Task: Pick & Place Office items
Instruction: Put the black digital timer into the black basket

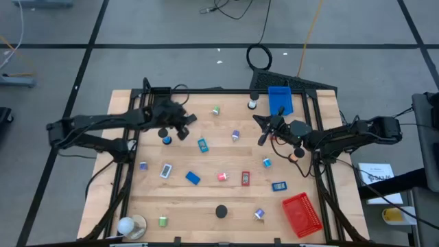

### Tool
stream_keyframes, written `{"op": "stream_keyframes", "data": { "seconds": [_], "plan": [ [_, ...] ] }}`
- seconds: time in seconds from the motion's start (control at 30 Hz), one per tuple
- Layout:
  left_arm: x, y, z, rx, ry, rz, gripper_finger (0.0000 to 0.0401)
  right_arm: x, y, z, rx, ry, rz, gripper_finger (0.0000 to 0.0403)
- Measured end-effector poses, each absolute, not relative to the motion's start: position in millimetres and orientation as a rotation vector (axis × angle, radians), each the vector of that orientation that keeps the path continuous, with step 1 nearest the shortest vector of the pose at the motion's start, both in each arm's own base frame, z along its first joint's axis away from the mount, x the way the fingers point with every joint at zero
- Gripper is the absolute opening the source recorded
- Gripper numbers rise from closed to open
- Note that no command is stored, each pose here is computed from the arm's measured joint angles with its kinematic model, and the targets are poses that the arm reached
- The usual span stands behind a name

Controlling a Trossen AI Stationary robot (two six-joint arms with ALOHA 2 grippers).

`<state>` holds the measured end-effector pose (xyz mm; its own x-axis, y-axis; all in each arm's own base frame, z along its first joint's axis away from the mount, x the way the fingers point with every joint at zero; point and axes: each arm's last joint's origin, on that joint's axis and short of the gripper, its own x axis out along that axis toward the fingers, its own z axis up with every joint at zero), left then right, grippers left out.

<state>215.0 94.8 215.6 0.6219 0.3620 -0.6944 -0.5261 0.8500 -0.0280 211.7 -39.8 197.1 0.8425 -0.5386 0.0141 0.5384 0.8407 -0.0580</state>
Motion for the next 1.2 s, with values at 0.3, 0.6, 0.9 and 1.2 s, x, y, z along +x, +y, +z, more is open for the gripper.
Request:
{"op": "stream_keyframes", "data": {
  "seconds": [0.3, 0.6, 0.9, 1.2],
  "plan": [
    [242, 133, 183, -0.285, 0.919, 0.539, 0.0238, 212, -40, 197, -0.060, 0.003, -0.569, 0.0004],
    [247, 148, 152, -0.303, 1.042, 0.596, 0.0289, 212, -40, 197, -0.035, -0.004, -0.568, 0.0004],
    [246, 157, 133, -0.332, 1.107, 0.601, 0.0244, 212, -40, 197, -0.035, -0.004, -0.567, 0.0004],
    [244, 158, 135, -0.310, 1.110, 0.590, 0.0160, 212, -40, 197, -0.035, -0.004, -0.568, 0.0004]
  ]
}}
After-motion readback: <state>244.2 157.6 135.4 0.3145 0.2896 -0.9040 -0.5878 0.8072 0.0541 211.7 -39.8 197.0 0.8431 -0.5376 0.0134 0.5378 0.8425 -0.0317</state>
